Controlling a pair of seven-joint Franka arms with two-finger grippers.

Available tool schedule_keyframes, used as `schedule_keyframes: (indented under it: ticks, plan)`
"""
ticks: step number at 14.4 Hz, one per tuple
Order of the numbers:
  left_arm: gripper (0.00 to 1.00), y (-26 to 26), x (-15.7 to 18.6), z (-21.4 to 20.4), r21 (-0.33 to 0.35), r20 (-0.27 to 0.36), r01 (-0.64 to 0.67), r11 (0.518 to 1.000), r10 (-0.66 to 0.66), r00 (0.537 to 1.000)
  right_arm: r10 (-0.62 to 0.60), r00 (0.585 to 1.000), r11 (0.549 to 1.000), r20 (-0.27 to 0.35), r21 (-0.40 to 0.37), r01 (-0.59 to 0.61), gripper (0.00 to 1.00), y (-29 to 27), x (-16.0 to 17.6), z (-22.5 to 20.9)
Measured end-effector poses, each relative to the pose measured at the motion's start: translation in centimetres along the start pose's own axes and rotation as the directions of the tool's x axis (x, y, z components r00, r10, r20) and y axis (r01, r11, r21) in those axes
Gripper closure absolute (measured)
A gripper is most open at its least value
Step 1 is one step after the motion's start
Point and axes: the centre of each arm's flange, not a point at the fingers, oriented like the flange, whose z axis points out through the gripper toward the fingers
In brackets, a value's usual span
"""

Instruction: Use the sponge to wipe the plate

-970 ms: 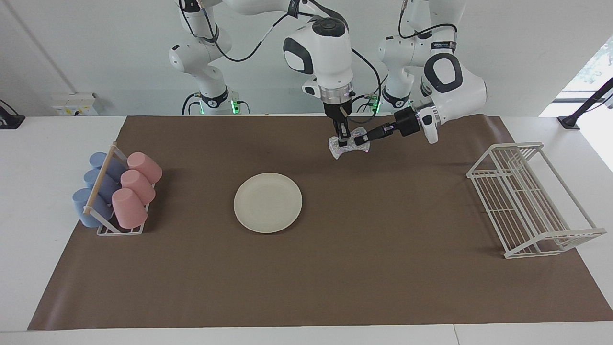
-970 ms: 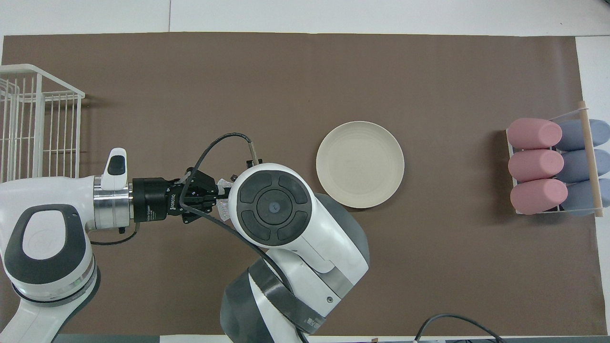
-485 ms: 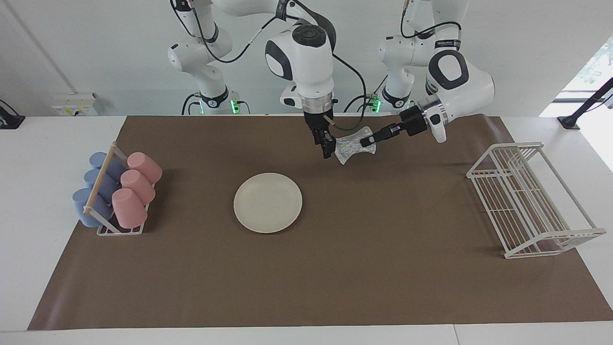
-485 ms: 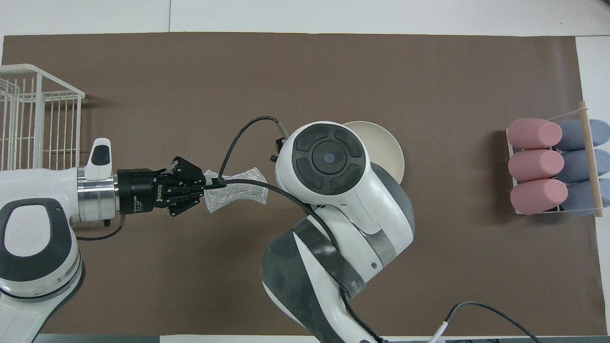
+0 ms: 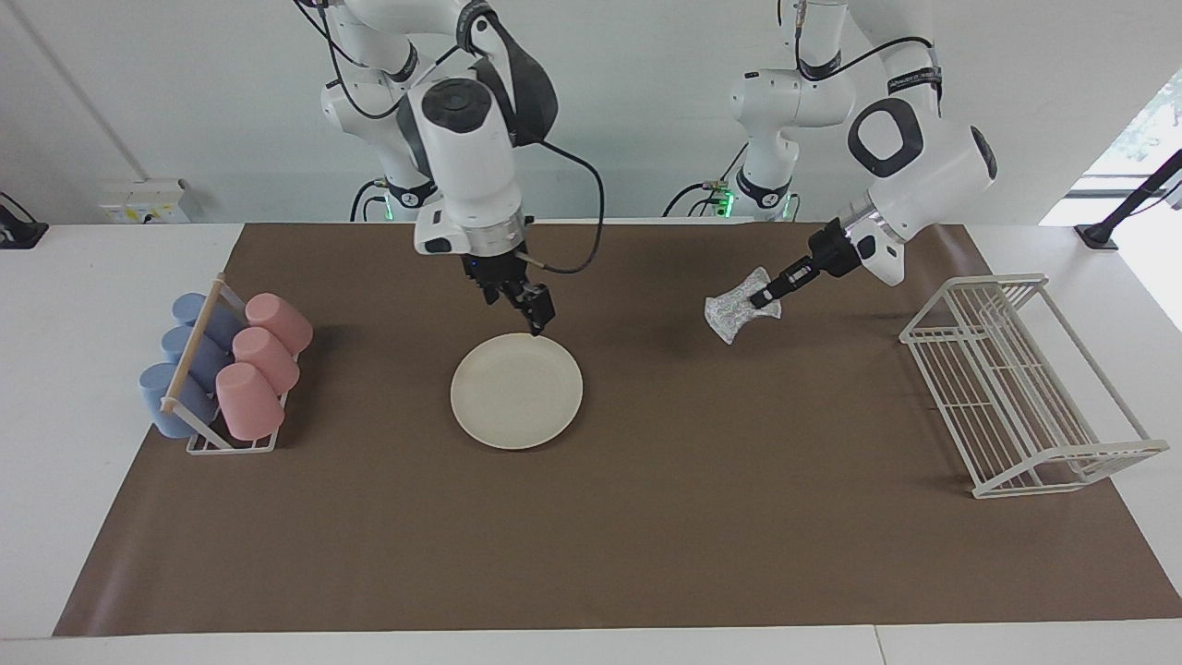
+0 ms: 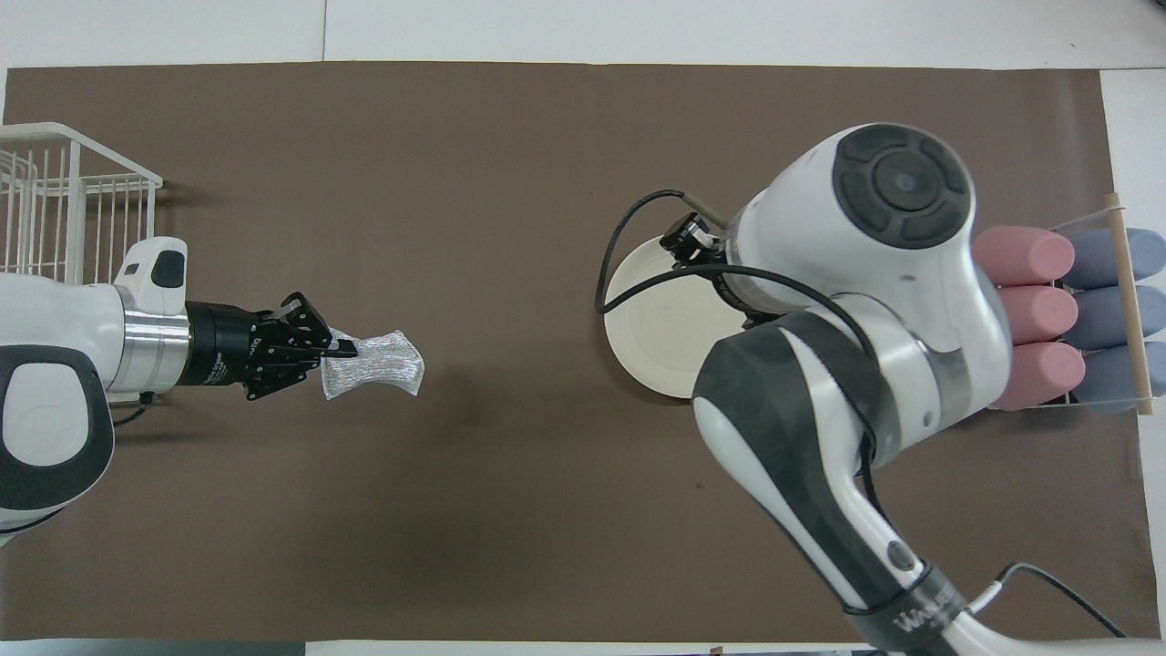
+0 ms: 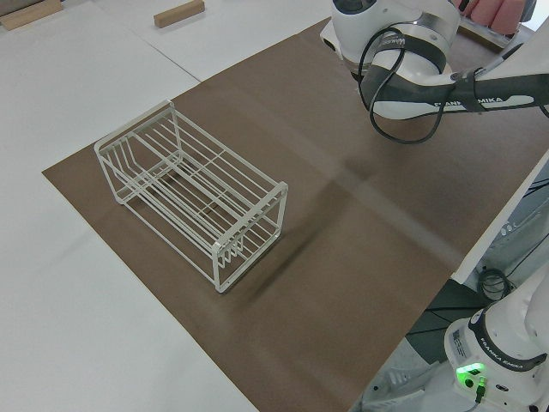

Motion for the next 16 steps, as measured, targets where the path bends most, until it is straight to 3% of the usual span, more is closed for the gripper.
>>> schedule_keyframes:
  ticks: [3,5,8,10,12,14,16]
  plan:
    - [0.95,0.9,1.4,-2.8,0.279,-0.074,-0.042,0.959,0.065,0.995,-0.2,0.98,0.98,0.007,-0.012,0.2,0.0,4.2,4.7,-1.5]
    - [0.95,2.3,2.4,-5.9,0.44,-0.112,-0.055,0.896,0.115,0.987,-0.309,0.951,0.951,0.013,-0.016,0.309,0.0,7.3,7.4,-2.8]
    - [0.95,3.6,4.0,-9.7,0.624,-0.191,-0.031,0.781,0.191,0.963,-0.45,0.892,0.892,0.042,-0.021,0.451,0.0,12.8,11.2,-4.7]
    - [0.95,4.6,4.6,-10.8,0.76,-0.261,0.003,0.65,0.301,0.917,-0.56,0.824,0.825,0.086,-0.033,0.564,0.0,16.8,13.0,-6.3]
    - [0.95,5.5,4.8,-10.8,0.855,-0.296,0.046,0.517,0.412,0.862,-0.623,0.776,0.772,0.097,-0.079,0.63,0.0,18.2,13.6,-7.7]
    - [0.95,6.1,5.5,-10.7,0.915,-0.307,0.105,0.391,0.503,0.808,-0.645,0.757,0.75,0.103,-0.102,0.653,0.0,18.5,13.6,-8.7]
    - [0.95,6.0,6.7,-10.1,0.943,-0.295,0.142,0.3,0.559,0.775,-0.657,0.748,0.74,0.098,-0.107,0.664,0.0,18.0,13.2,-9.1]
